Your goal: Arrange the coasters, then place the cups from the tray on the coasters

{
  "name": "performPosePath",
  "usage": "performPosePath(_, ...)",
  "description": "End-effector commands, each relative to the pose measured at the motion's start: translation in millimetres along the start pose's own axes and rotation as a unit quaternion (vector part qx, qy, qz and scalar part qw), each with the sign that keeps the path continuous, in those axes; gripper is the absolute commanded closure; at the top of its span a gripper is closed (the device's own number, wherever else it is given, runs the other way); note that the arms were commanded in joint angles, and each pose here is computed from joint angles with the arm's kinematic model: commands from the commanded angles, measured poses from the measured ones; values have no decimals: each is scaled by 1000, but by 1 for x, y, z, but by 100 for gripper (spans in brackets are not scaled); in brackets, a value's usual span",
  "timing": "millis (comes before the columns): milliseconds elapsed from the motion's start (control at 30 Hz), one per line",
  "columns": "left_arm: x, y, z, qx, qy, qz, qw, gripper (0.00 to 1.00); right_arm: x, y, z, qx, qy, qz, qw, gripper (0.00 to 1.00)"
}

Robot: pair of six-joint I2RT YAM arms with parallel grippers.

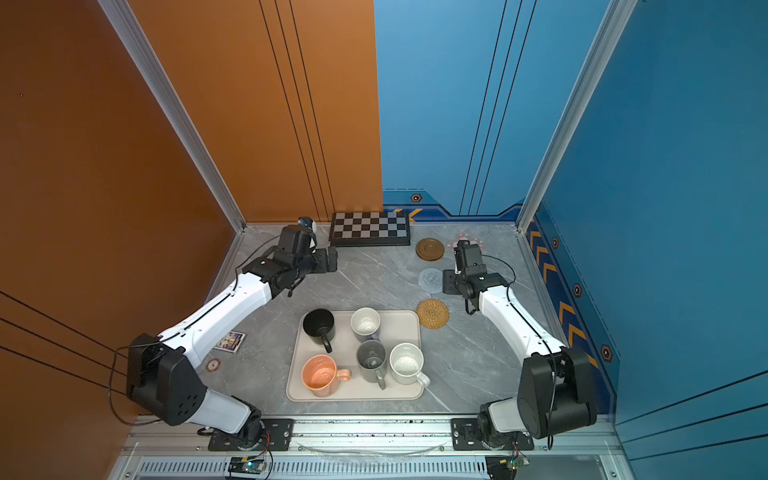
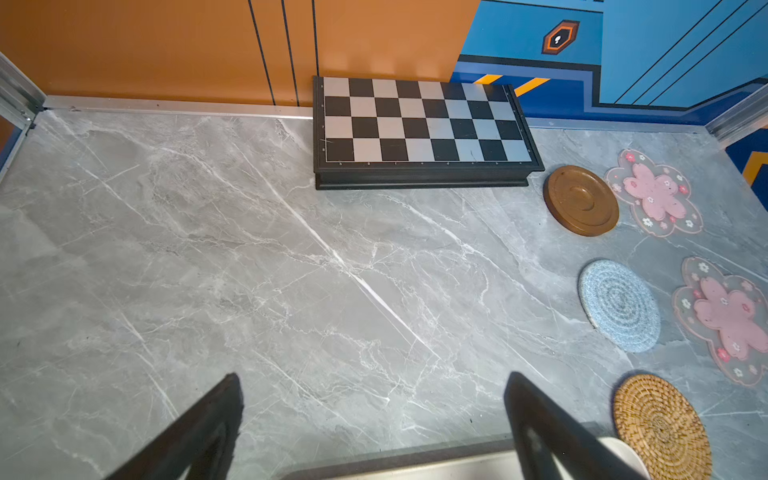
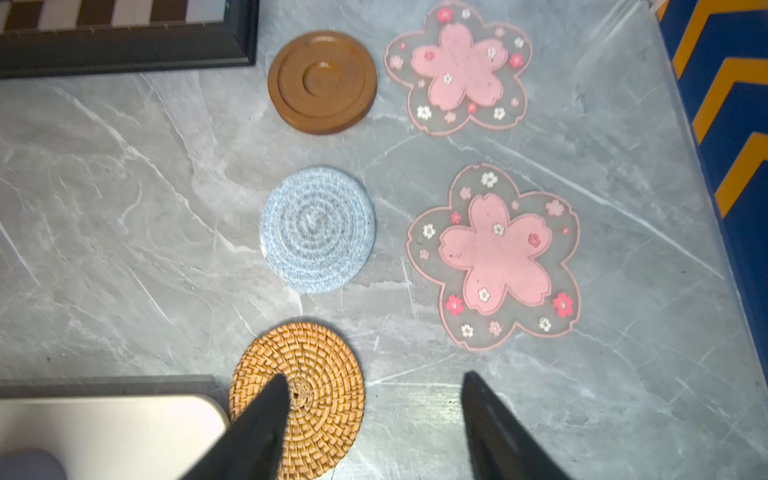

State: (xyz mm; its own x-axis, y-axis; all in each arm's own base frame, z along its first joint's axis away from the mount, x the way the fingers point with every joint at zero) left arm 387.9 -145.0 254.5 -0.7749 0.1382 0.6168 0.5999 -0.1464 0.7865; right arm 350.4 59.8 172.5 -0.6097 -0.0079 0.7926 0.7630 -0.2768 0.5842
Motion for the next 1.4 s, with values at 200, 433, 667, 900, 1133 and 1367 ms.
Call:
performPosePath(200, 1, -2, -5, -7, -5, 17, 1000, 1, -37, -69, 14, -10, -22, 144, 989, 66)
performPosePath(433, 2, -11, -2, -7, -1, 24, 1000, 1, -59, -74, 28, -6, -19, 159, 987, 71)
performPosePath(667, 8, -18, 6, -12, 17, 27, 999, 1, -70, -101, 27, 1, -37, 203, 979, 76)
performPosePath(900, 11, -15, 10, -11, 22, 26, 999, 0, -51, -120, -1, 7, -112, 225, 968, 82)
performPosePath(1133, 14, -15, 13, -16, 32, 25, 999, 0, -31, -139, -28, 16, -160, 239, 958, 82)
performPosePath(1367, 17, -17, 14, -20, 34, 26, 999, 0, -21, -144, -51, -11, -182, 237, 954, 82)
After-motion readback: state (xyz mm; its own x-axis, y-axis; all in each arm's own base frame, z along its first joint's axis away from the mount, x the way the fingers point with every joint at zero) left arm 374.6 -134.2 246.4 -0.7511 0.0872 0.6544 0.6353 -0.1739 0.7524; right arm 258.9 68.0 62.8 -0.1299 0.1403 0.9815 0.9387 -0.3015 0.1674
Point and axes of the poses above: each gripper's point midway between its finger pads, its own x axis back along the fingers, its own z axis along the line the jaws close on, y = z × x, the point moved 4 cm from there along x, back along the fingers, and after that the axes turned 13 degrees about -x, right-handed, at the moved point
